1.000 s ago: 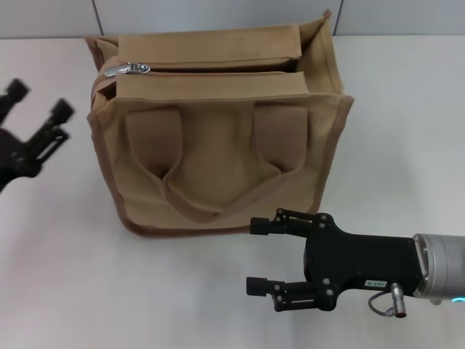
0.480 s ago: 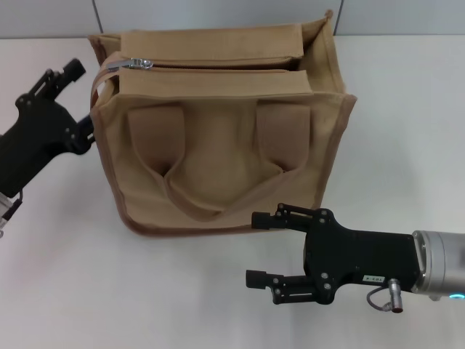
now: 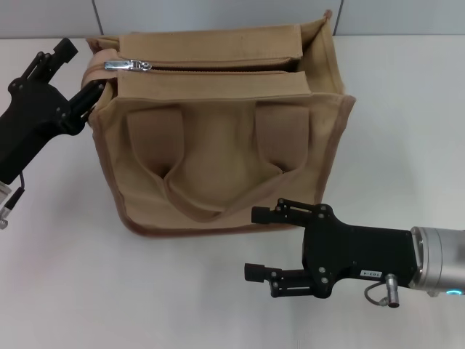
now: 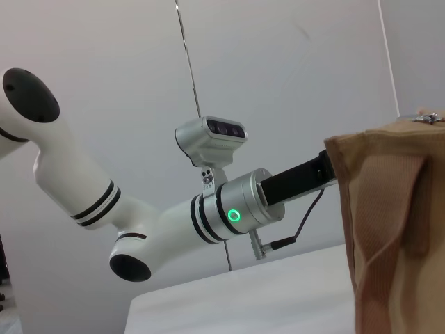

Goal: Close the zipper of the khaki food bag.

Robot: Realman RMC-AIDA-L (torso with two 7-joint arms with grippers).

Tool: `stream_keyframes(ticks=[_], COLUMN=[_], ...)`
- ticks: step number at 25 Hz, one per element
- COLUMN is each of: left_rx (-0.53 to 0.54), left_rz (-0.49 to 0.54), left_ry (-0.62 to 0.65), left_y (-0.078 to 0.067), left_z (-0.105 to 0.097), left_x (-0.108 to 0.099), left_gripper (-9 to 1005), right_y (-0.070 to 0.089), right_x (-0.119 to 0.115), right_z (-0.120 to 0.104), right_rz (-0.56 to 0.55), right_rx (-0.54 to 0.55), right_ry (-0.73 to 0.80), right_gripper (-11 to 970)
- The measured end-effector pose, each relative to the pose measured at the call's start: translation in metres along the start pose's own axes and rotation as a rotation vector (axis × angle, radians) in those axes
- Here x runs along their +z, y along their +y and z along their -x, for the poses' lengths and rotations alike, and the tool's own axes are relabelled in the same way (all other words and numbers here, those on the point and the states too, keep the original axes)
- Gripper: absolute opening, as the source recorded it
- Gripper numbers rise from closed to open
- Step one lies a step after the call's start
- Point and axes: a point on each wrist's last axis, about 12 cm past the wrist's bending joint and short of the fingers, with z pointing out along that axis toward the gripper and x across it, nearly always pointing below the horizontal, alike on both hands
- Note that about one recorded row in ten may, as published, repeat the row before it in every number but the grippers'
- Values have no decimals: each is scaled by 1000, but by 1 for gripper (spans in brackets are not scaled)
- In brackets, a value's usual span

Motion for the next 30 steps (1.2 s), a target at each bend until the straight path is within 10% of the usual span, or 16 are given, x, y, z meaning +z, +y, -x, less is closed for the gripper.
stream_keyframes(ticks=[16, 30], left_rx=[-34, -108], left_rz=[-44, -67], left_ry=[1, 5], left_y=[-3, -4], left_z=[2, 4], left_x=[-2, -7], left_gripper=[665, 40], right_y=[-2, -1], right_x=[2, 6], right_z=[0, 4], right_rz=[-9, -12], right_rx=[3, 22], right_ry=[9, -47], right_gripper=[817, 814])
